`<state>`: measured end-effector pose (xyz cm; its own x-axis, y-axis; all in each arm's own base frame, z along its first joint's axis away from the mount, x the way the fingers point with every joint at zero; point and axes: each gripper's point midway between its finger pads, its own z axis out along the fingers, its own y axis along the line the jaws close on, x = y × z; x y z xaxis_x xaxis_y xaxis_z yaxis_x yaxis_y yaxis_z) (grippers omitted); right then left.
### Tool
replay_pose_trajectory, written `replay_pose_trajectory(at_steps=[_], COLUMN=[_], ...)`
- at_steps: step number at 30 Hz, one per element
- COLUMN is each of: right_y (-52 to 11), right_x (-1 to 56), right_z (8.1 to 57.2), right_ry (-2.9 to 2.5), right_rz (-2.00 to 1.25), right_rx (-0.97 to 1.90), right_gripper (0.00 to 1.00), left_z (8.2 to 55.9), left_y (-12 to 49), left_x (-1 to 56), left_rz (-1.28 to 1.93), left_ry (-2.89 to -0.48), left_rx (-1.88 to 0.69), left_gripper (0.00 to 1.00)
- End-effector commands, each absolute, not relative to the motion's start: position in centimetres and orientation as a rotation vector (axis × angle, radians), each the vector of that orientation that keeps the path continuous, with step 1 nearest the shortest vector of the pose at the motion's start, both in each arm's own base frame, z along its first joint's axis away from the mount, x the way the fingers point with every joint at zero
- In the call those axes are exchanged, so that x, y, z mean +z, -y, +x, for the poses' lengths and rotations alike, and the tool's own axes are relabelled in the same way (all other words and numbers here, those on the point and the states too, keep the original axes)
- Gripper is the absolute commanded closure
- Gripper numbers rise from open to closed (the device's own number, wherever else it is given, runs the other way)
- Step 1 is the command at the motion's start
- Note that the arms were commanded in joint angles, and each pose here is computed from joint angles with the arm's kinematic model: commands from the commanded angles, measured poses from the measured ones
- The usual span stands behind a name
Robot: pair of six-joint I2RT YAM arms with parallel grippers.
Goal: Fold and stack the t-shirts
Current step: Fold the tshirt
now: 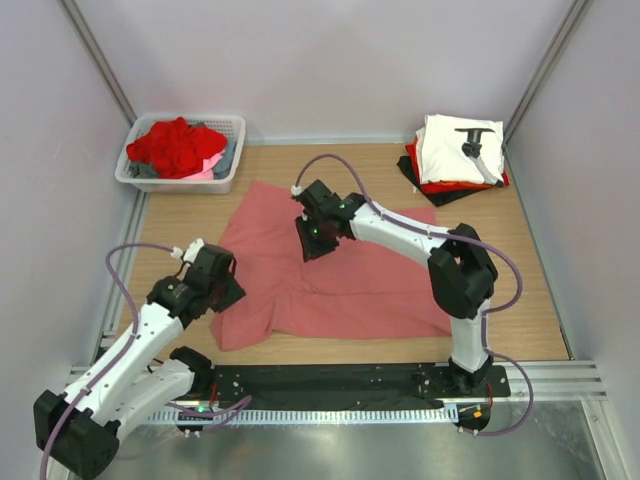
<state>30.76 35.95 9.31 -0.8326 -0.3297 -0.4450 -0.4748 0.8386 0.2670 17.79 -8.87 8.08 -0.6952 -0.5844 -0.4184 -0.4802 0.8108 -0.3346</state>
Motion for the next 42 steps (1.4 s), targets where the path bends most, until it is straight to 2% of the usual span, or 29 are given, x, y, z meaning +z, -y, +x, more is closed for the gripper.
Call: replay_pose_trajectory(at_steps=[1,4,7,10,13,20,25,31,35,37,42], right_y=[-38.3,-39.1,-42.4,-46.0,-48.0,-48.3,-48.2,-50.6,-50.5,-50.3,-47.9], right_x=[12.1,11.0,11.4,11.7,9.7,3.7,0.3,-0.3,1.1,3.0,8.4], right_z=[26.4,23.5,20.6,18.7,18.9,20.1,16.7,12.2,13.1,14.0,18.7], right_ry=[-2.56,-2.565,-2.528,-2.489,-2.496,-2.589,-2.639,-2.669,-2.632,-2.607,-2.52], right_rz=[-0.596,-0.571,-0.627,-0.702,-0.697,-0.678,-0.728,-0.739,-0.729,-0.736,-0.662], right_rx=[0.727,0.801,0.918,0.978,0.984,0.831,0.731,0.895,0.864,0.825,0.749], right_gripper=[0.69,0.67,0.67,0.67,0.67,0.67,0.67,0.67,0.66,0.64,0.4], left_z=[19.7,20.3,20.8,20.7,20.1,18.7,19.1,20.8,22.0,22.7,25.2], left_y=[8.7,8.5,8.1,6.9,5.5,3.7,2.9,2.6,2.7,2.9,2.8], left_x=[12.6,13.6,15.4,17.5,19.8,22.9,24.1,26.0,27.7,27.9,31.3], left_rz=[-0.675,-0.63,-0.573,-0.527,-0.511,-0.5,-0.476,-0.441,-0.43,-0.412,-0.413], left_ry=[-2.434,-2.427,-2.39,-2.363,-2.338,-2.288,-2.26,-2.241,-2.215,-2.223,-2.17], left_rx=[-0.23,-0.2,-0.182,-0.114,-0.058,-0.016,0.038,0.1,0.101,0.115,0.107], left_gripper=[0.68,0.69,0.67,0.62,0.56,0.5,0.4,0.36,0.33,0.32,0.3])
